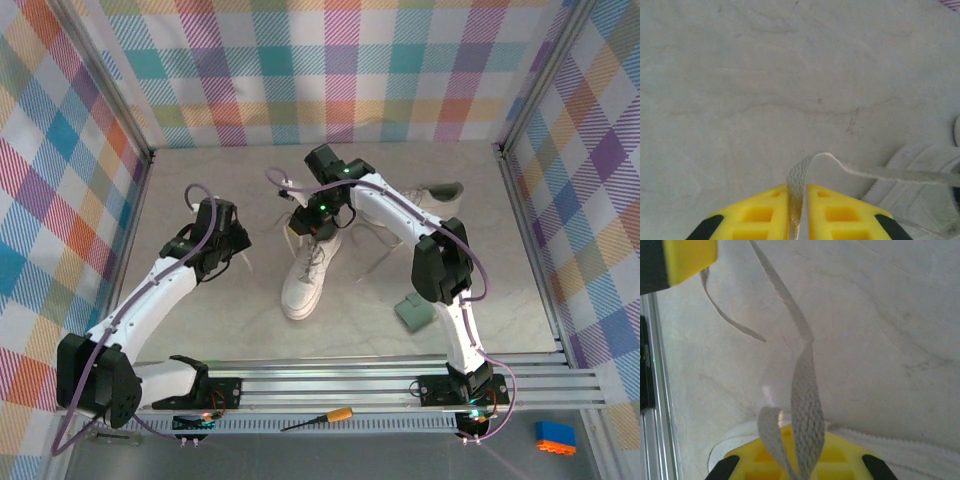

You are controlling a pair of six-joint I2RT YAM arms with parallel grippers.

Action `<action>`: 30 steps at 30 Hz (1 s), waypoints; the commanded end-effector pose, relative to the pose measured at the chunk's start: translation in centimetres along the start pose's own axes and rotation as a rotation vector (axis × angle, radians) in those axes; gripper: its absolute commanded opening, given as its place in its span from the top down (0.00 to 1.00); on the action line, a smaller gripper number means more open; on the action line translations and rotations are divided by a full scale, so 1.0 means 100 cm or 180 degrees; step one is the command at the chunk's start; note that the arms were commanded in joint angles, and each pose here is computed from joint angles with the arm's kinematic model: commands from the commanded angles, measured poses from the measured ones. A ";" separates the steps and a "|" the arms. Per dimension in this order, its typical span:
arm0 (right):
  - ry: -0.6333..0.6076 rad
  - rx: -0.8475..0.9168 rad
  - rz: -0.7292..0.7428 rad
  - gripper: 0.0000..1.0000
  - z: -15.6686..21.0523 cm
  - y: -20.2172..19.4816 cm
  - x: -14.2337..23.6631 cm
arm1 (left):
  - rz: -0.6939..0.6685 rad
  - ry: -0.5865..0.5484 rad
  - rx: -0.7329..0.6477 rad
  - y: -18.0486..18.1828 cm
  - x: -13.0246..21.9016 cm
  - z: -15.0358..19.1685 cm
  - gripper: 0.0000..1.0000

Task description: Tie the shoes

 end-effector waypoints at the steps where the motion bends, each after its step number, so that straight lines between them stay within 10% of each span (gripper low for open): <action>1: -0.0100 -0.0570 -0.0007 1.00 -0.008 -0.006 0.010 | 0.0148 -0.0127 0.0068 -0.008 0.003 -0.012 0.71; 6: -0.0036 -0.1157 -0.0350 1.00 0.002 -0.008 0.007 | 0.0032 -0.0127 0.0135 0.012 0.007 0.007 0.41; 14: -0.0076 -0.1972 -0.1151 1.00 -0.006 0.003 0.007 | 0.1259 -0.0183 -0.0474 -0.056 0.020 0.042 0.50; 30: 0.0032 -0.2645 -0.1339 1.00 -0.006 -0.002 -0.006 | 0.1723 -0.0223 -0.1395 -0.123 -0.004 0.061 0.45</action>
Point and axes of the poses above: each hand's point on the last joint's axis, 136 mm out from that joint toward the fingers, its own x axis back along the fingers, its own y axis along the line the jaws close on, z = x × y, the point moved 1 cm from there along x, back along the fingers, and after that the axes turned 5 degrees about -x, right-handed, at the moved point
